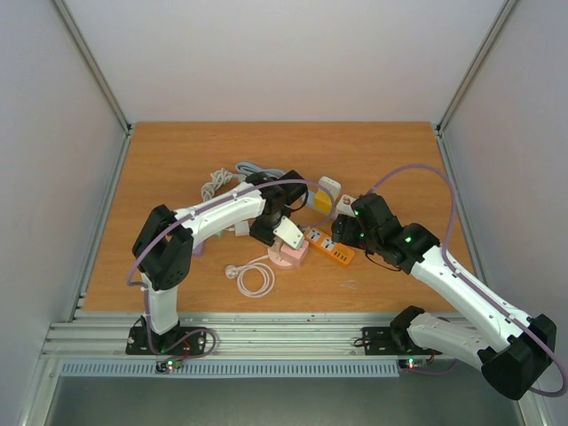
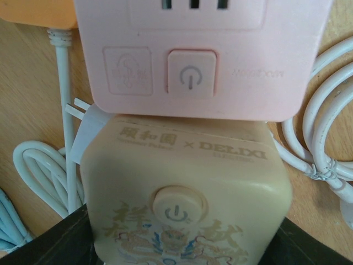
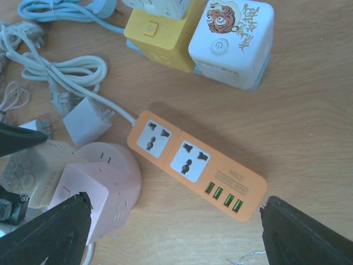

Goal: Insert the plug

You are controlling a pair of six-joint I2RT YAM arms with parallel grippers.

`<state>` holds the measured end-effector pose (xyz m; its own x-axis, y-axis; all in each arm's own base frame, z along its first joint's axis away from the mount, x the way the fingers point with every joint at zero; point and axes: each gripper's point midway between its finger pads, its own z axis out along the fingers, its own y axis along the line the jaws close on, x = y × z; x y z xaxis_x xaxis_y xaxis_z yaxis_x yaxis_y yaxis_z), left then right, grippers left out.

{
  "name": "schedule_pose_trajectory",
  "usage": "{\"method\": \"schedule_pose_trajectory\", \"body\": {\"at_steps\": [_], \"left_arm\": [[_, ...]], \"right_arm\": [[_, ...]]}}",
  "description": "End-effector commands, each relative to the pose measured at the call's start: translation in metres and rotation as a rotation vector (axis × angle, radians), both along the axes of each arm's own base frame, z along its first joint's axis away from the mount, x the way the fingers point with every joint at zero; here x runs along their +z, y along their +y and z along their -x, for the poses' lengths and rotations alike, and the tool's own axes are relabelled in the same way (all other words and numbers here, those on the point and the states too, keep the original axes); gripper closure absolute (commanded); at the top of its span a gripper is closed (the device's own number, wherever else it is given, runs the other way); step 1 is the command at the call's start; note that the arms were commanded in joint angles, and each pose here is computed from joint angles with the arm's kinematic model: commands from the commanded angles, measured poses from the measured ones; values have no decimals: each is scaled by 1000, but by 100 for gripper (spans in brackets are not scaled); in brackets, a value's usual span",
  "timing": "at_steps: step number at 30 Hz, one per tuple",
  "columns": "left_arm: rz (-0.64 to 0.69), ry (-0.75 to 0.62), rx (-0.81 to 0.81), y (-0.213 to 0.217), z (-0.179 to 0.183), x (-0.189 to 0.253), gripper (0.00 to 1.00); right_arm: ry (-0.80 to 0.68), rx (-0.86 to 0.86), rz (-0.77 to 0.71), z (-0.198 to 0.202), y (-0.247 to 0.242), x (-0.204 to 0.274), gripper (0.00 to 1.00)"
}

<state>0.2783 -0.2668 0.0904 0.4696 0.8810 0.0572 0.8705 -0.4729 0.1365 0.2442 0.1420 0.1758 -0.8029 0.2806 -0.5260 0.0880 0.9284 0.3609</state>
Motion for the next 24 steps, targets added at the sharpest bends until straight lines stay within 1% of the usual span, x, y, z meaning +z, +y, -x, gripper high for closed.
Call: {"method": "schedule_pose_trajectory", "body": {"at_steps": [1,3,10,17,21,23,24], "left_arm": [[-103,31,-6,12,3,-42,66],[-112,15,4,13,0,-44,68],[-86,-19,33,12,-4,-43,69],[-45,-13,14,3,8,-40,69],[-76,-32,-10,2,8,-39,69],[-94,-38,16,0,2,-34,69],[-93,-48,53,-3,-2,-32,71]], "right_arm": [[-37,-15,7,-4,-4,5,15],[-35,-16,6,-4,-4,4,15],[-29,-17,-3,-4,-2,3,15],[-24,-22,-12,-4,-2,1,15],[-18,-19,-19,-4,0,1,15],[-16,-18,-20,-4,0,0,15],[-15,-16,-20,-3,1,0,15]]}}
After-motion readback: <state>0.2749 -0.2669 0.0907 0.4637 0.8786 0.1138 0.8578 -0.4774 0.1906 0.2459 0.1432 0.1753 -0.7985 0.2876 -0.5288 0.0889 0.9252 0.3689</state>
